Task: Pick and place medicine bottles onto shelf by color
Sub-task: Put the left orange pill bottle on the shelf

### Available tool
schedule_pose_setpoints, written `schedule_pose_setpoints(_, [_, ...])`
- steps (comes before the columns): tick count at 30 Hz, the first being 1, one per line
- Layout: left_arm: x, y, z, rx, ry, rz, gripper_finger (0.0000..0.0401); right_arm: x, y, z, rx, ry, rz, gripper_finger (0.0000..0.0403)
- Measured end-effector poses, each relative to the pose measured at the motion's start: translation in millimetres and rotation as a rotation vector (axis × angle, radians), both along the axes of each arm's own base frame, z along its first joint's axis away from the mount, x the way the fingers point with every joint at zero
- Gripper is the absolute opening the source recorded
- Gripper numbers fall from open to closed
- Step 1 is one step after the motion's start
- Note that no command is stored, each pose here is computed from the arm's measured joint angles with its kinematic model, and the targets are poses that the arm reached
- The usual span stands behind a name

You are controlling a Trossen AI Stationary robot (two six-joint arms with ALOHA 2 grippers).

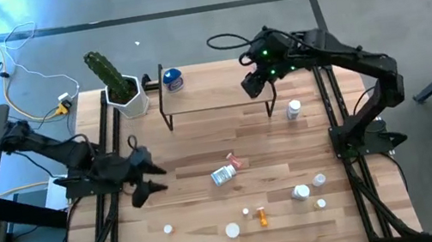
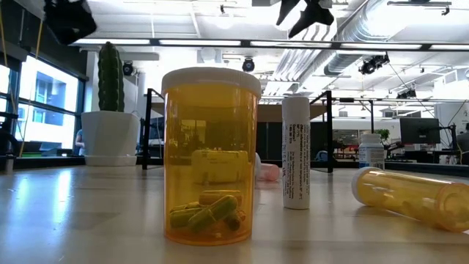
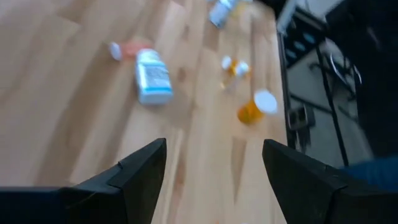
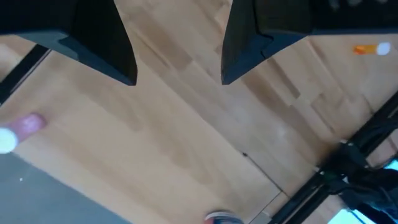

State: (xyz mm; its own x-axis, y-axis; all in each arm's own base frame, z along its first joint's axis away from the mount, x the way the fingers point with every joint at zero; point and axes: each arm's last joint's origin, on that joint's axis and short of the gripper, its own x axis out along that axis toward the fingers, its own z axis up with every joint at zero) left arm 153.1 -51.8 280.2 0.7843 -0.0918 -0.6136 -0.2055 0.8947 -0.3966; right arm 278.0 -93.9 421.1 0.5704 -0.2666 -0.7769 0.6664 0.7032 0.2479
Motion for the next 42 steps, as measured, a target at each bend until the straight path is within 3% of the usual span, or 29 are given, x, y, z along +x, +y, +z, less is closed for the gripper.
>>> schedule_pose_setpoints(10, [8.2,-39.2,-24.2,0.092,0.143,-0.173,0.0255,5.8,17.6,0.3,0.046,-0.026,-0.001,0.0224])
schedule_pose_setpoints(18, [14.4,-61.4,-44.7,0.178,0.224,-0.196,0.0255,7.0,22.3,0.3,0.046,-0.025,0.016,0.0224])
schedule_pose_setpoints(42, [29.7,-116.1,-100.1,0.194,0.346,-0.248,0.0255,6.4,21.6,0.0,0.045,-0.02,0.015,0.0224])
